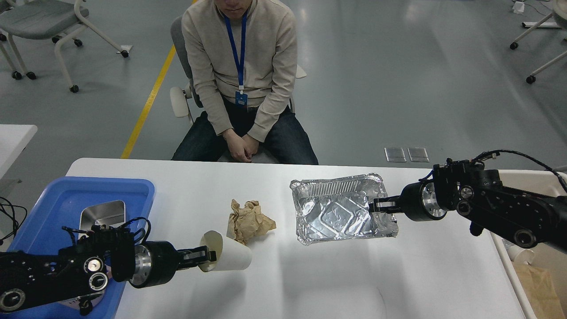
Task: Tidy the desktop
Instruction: 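Lift the paper cup with the left gripper and carry it over the foil tray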
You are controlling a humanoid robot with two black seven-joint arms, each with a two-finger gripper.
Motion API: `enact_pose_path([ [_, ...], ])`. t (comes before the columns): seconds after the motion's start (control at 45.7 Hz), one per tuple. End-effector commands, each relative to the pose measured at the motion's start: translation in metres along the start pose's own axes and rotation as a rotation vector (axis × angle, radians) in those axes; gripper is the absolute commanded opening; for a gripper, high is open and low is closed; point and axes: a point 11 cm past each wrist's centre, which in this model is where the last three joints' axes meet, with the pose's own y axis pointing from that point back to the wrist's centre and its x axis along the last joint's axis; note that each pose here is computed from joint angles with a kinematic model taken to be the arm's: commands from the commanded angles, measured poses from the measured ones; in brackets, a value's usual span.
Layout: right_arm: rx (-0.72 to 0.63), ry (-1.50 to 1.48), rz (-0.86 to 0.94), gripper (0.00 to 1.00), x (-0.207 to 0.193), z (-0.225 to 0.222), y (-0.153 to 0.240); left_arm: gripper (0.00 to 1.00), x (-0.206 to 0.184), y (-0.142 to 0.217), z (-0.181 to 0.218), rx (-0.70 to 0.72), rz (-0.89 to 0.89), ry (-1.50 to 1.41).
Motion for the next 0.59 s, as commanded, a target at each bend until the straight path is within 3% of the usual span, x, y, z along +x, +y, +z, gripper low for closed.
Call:
enact_pose_path([
  [0.0,-0.003,0.008,-0.012,0.00,-0.002,-0.001,-0.002,0.00,0.021,0.023,-0.005,0.016,0.056,-0.013],
  [0.307,-0.003,0.010,-0.011,0.00,-0.001,-0.001,-0.002,0.00,0.062,0.071,0.017,-0.026,0.141,-0.077],
  [0.57,-0.003,0.009,-0.010,0.00,-0.001,-0.001,0.000,0.00,0.101,0.082,0.083,-0.174,0.198,-0.161],
])
